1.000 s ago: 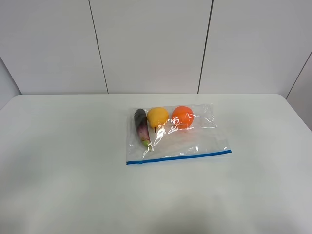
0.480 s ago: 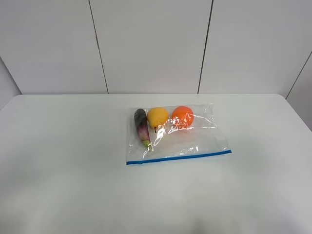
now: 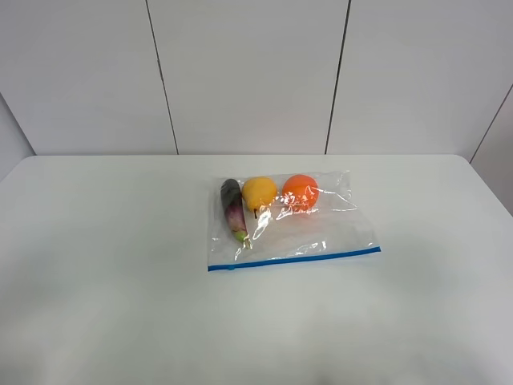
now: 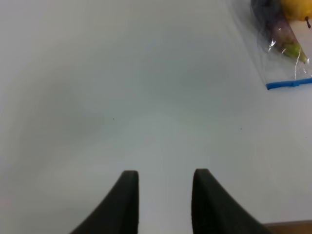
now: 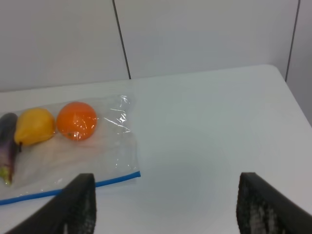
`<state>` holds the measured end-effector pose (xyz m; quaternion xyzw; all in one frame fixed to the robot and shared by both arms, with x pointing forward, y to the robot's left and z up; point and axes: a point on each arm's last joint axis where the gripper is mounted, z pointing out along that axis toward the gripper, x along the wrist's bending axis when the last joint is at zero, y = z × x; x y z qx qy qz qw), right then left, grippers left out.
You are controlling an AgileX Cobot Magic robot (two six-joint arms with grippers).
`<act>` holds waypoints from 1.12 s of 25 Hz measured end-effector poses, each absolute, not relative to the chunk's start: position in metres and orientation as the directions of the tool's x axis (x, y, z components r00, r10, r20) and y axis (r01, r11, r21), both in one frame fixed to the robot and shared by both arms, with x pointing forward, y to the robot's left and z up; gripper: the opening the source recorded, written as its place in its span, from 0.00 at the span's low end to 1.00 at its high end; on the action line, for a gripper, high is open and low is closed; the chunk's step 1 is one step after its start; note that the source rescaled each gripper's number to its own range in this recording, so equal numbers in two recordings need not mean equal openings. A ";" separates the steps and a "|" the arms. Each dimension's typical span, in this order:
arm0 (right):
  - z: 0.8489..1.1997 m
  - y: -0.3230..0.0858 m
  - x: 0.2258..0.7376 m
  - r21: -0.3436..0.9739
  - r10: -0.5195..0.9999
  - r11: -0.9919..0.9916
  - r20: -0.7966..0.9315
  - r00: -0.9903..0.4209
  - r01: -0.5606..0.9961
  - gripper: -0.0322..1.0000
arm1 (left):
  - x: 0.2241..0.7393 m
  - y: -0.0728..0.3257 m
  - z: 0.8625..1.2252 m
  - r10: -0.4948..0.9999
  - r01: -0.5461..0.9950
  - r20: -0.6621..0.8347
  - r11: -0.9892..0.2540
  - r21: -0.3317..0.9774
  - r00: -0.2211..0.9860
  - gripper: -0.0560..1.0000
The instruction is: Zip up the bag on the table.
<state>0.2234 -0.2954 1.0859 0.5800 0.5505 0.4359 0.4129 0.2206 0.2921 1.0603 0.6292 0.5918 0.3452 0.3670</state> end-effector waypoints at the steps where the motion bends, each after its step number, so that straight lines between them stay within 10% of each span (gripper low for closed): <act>1: 1.086 -0.295 0.223 0.959 0.999 -0.053 0.051 0.014 0.280 1.00 | 0.221 0.292 1.060 0.998 0.491 0.000 -0.030 0.870 0.061 0.79; 28: 1.054 -0.298 0.233 0.894 0.998 -0.060 0.042 0.051 0.445 0.96 | 0.221 0.292 1.060 0.998 0.491 -0.001 -0.029 0.870 0.061 0.79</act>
